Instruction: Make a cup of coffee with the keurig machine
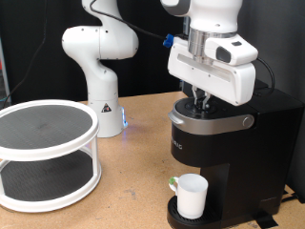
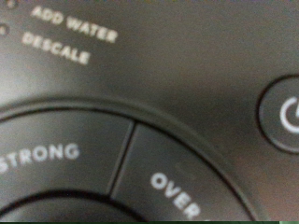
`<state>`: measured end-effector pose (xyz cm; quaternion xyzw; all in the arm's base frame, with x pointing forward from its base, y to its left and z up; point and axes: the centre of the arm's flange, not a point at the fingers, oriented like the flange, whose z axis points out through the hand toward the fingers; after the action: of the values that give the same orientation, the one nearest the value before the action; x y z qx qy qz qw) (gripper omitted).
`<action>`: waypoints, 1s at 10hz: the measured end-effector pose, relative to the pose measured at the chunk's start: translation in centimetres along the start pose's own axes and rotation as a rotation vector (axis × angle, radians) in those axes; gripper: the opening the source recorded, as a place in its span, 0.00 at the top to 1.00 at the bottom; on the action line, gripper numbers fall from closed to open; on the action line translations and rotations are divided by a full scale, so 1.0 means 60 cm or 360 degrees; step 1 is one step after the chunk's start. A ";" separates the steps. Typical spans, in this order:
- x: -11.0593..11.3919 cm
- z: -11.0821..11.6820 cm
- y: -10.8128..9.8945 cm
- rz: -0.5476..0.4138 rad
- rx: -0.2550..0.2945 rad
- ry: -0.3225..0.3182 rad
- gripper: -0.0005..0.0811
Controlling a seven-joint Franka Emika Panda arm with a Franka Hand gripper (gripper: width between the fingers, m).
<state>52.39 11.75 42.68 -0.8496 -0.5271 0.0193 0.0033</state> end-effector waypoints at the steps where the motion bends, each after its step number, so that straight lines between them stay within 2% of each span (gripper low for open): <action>1: 0.001 0.000 0.001 0.0000 0.0008 -0.0005 0.99; 6: 0.002 0.000 0.004 0.0015 0.0017 -0.0008 0.99; 8: 0.000 -0.001 0.005 0.0065 -0.0029 0.0067 0.99; 10: -0.010 -0.002 0.003 0.0096 -0.0073 0.0207 0.99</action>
<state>52.29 11.11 42.78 -0.8644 -0.5001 -0.0479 0.0176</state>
